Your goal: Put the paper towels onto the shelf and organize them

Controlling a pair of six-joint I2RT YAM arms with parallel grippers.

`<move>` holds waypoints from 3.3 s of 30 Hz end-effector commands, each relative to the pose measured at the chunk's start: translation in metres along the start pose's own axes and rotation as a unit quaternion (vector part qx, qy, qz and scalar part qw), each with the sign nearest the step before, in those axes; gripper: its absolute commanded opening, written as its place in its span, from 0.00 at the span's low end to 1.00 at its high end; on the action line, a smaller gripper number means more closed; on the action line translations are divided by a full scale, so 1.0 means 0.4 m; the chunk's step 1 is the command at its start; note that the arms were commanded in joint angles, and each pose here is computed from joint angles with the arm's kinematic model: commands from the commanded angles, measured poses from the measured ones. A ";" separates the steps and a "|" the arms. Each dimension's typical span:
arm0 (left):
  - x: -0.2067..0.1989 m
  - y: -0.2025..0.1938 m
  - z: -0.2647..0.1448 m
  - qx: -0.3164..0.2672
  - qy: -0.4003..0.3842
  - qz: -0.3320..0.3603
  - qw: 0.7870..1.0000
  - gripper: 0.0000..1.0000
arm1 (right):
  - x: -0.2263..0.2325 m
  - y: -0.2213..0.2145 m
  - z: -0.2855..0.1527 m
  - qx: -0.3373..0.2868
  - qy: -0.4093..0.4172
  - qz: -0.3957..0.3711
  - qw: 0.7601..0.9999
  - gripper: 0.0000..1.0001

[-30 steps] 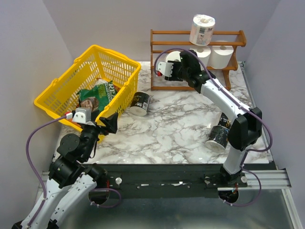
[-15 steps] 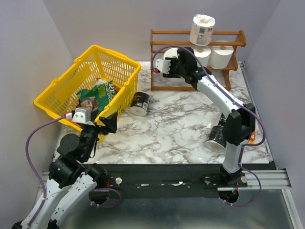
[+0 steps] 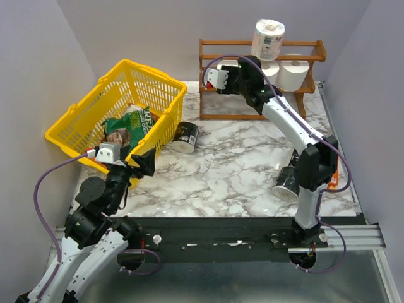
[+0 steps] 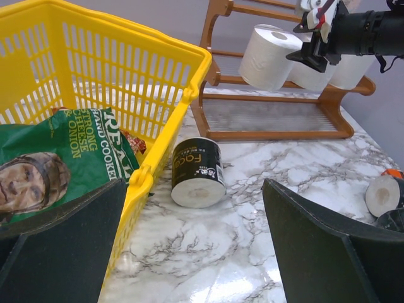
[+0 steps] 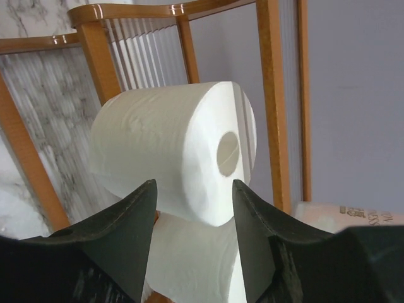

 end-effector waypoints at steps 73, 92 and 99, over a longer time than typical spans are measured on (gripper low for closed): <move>0.004 -0.006 0.016 0.004 0.018 0.010 1.000 0.99 | 0.017 -0.268 -0.043 0.092 -0.126 0.036 0.987 0.41; 0.005 -0.012 0.026 0.012 0.025 0.016 0.999 0.99 | 0.036 -0.251 -0.095 0.071 -0.139 0.108 0.982 0.42; 0.006 -0.006 0.020 0.005 0.022 0.012 1.000 0.99 | 0.074 -0.109 -0.182 0.030 -0.145 0.293 0.945 0.49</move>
Point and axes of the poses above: each gripper's point midway between its finger pads, its own z axis out along the fingers, its own x axis along the line the jaws close on, y = z × x, the point moved 10 cm from there along -z, back along the fingers, and after that the axes turned 3 degrees about z, right-handed, at the moved point
